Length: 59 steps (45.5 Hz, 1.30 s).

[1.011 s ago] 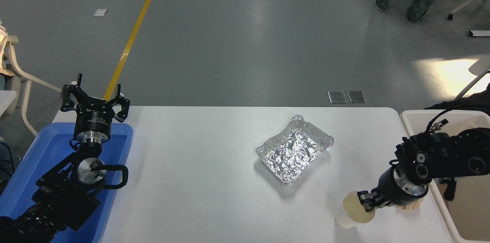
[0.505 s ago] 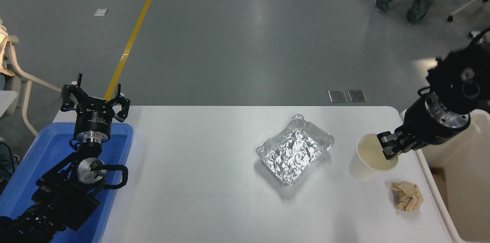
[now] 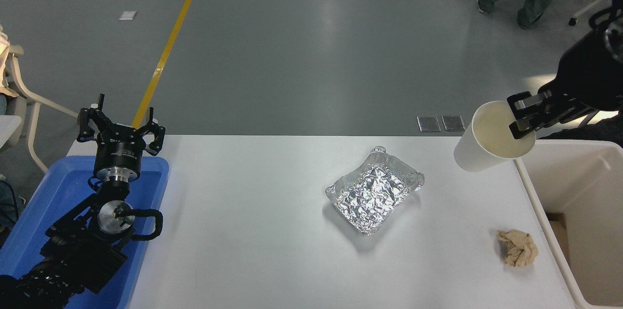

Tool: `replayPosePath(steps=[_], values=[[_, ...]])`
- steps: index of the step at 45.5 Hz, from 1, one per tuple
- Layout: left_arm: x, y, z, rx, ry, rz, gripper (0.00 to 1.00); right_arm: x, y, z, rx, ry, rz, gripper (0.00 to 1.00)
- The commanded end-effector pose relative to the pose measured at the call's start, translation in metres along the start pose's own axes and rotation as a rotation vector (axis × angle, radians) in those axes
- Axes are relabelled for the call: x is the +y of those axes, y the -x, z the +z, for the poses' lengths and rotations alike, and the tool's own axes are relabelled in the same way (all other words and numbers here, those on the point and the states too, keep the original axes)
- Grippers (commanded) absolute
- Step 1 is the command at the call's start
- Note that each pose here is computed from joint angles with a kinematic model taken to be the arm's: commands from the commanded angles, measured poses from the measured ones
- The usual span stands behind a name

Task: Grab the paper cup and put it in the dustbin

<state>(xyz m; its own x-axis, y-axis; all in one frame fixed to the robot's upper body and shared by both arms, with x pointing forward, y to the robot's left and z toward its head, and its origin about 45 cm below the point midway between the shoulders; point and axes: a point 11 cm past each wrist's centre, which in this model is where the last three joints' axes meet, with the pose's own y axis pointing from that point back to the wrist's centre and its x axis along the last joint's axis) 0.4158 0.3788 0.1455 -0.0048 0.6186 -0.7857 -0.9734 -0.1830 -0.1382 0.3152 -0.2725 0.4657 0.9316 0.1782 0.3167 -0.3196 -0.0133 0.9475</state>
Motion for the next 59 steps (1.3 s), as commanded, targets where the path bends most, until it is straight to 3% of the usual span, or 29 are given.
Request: replayPosePath(steps=[1,11,17,32,44,59], values=[[0.000,0.000,0.000,0.001,0.001,0.001,0.99,0.005,-0.003,0.020,-0.048,0.024,0.022,0.00],[0.000,-0.001,0.001,0.001,0.004,0.002,0.99,-0.006,0.001,0.103,-0.137,0.151,0.031,0.00],[0.000,0.000,0.000,0.002,0.004,0.001,0.99,-0.027,0.021,0.162,-0.155,0.244,0.003,0.00],[0.000,0.000,0.000,0.002,0.004,0.001,0.99,-0.122,0.084,0.304,-0.167,0.538,0.133,0.00],[0.000,0.000,0.001,0.003,0.005,0.001,0.99,-0.208,0.140,0.336,-0.308,0.549,0.173,0.00],[0.000,0.000,0.000,0.002,0.004,0.001,0.99,-0.315,0.191,0.308,-0.539,0.521,0.228,0.00]])
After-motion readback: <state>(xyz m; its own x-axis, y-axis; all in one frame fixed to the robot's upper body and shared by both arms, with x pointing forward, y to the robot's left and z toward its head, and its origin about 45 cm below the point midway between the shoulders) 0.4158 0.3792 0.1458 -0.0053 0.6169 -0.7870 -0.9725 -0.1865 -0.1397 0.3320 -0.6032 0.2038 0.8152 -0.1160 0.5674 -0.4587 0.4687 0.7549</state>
